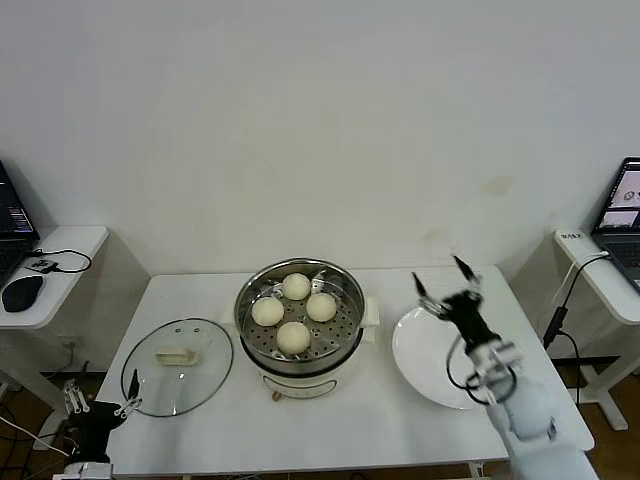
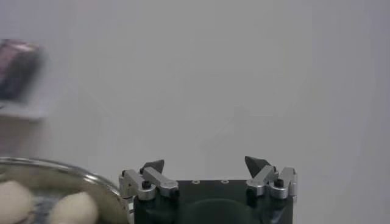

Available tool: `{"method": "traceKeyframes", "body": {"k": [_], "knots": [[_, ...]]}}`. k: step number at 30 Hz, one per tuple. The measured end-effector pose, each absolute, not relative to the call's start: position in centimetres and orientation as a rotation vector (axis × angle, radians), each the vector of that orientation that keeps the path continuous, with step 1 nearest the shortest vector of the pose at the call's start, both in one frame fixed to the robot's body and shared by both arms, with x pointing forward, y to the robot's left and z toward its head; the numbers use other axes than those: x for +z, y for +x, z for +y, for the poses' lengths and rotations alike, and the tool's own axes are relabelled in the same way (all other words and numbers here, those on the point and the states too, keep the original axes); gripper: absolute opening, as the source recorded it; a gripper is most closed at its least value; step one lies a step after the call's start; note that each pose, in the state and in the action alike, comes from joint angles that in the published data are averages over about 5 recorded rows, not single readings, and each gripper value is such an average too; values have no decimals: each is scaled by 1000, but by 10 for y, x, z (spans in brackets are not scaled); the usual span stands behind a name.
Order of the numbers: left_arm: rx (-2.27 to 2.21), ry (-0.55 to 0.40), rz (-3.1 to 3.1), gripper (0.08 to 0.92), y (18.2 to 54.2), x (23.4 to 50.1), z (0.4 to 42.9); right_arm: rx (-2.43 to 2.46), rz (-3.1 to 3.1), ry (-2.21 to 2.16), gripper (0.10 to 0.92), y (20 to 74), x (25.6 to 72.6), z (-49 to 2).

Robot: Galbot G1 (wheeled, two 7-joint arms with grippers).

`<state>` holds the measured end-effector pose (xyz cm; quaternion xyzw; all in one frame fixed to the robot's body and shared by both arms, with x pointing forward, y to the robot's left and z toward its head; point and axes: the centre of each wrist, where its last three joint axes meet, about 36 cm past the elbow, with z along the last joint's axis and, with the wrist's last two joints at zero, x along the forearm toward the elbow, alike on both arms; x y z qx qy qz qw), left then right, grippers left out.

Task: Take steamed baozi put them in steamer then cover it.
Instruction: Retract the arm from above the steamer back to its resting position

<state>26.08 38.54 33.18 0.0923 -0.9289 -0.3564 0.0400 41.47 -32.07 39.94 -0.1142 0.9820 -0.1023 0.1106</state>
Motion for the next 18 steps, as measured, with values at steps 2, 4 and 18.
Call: {"method": "traceKeyframes", "body": {"k": [2,4,18], "knots": [[-1272,252,-2788,823,262,328,396,-287,2914,-249,823,395,385,-333],[-1442,218,-2720,823,264,323,405,-281,2940,-170,823,376,372,-343],[-2112,-95,-2299,823,297,299,452,-295,3032,205,823,277,323,-382]]}}
